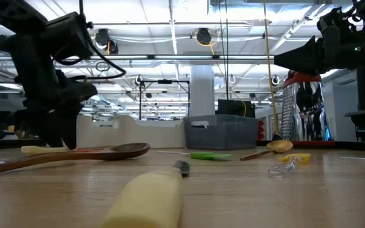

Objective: Pick & Place Kitchen Items
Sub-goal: Put the yellow kitchen knife into the left white bin

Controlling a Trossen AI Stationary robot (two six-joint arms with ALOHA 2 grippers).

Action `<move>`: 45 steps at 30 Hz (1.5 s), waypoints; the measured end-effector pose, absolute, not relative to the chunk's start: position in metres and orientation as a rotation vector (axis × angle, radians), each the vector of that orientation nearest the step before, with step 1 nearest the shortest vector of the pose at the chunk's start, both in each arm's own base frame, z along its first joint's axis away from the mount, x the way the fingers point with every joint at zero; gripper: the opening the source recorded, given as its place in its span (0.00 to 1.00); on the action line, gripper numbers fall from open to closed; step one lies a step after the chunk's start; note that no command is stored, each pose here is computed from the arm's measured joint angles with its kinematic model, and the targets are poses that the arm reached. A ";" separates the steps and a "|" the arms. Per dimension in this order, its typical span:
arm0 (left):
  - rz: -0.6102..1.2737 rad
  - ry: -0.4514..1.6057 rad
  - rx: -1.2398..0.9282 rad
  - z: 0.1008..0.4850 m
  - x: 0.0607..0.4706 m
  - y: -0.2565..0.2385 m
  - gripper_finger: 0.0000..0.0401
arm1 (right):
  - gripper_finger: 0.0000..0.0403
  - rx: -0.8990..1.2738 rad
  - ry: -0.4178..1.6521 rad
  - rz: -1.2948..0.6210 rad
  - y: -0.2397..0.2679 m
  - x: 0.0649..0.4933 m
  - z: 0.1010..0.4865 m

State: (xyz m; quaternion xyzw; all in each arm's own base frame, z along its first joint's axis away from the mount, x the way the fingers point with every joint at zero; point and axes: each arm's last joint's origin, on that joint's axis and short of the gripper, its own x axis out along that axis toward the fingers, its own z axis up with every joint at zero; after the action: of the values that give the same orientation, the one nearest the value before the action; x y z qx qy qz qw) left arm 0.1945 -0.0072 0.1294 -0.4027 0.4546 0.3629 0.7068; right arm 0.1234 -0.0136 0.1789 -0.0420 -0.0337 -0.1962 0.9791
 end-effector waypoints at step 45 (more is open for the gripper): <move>0.817 1.220 -0.551 0.251 0.217 0.002 0.08 | 0.35 -0.093 -0.063 -0.396 -0.014 0.123 0.179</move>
State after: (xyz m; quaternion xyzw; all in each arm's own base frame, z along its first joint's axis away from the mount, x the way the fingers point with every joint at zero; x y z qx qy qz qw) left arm 0.2168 0.0024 0.2505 -0.2482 0.5495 0.3679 0.7079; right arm 0.1234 -0.0136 0.1785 -0.0462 -0.0310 -0.1965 0.9789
